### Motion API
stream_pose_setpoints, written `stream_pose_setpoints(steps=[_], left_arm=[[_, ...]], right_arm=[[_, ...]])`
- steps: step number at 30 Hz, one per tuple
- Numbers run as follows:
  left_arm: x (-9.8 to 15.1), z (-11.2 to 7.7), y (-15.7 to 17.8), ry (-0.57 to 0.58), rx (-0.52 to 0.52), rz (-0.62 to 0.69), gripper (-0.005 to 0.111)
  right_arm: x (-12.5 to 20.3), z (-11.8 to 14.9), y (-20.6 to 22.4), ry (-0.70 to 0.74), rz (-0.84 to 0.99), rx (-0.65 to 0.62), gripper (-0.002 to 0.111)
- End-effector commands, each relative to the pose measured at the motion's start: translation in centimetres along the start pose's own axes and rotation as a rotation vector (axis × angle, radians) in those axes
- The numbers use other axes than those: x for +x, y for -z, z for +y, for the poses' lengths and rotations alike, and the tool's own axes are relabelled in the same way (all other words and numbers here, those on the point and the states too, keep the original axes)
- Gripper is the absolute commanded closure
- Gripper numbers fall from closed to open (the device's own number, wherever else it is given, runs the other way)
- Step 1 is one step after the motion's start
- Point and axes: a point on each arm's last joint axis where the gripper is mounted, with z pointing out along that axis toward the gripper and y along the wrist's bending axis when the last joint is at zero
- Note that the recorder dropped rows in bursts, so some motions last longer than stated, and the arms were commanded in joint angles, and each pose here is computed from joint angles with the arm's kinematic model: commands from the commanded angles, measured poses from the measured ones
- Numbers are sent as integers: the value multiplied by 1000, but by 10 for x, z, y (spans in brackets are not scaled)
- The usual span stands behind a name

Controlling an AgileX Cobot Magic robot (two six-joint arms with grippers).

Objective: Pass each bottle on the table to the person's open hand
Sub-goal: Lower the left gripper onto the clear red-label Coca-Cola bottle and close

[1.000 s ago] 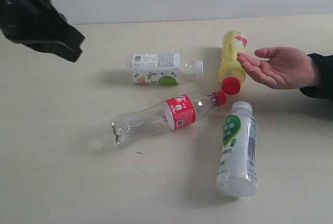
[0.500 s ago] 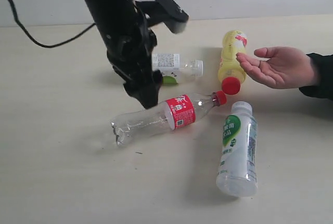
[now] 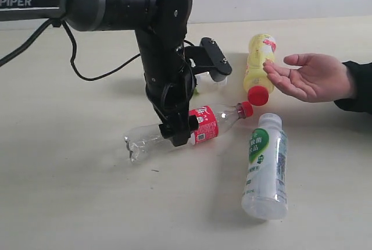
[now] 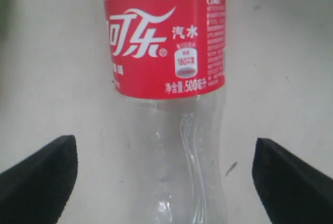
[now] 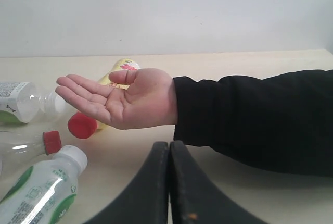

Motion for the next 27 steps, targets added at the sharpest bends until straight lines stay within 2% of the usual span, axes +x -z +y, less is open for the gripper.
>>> stream_pose_setpoints(steps=[1, 8, 27], left_arm=[[-2, 1, -13, 18, 11, 9, 21], [-5, 2, -31, 37, 11, 7, 21], [-5, 1, -34, 52, 19, 2, 23]], right_arm=[[1, 0, 0, 6, -9, 5, 108], [0, 0, 0, 6, -18, 4, 108], [0, 0, 0, 6, -17, 5, 108]])
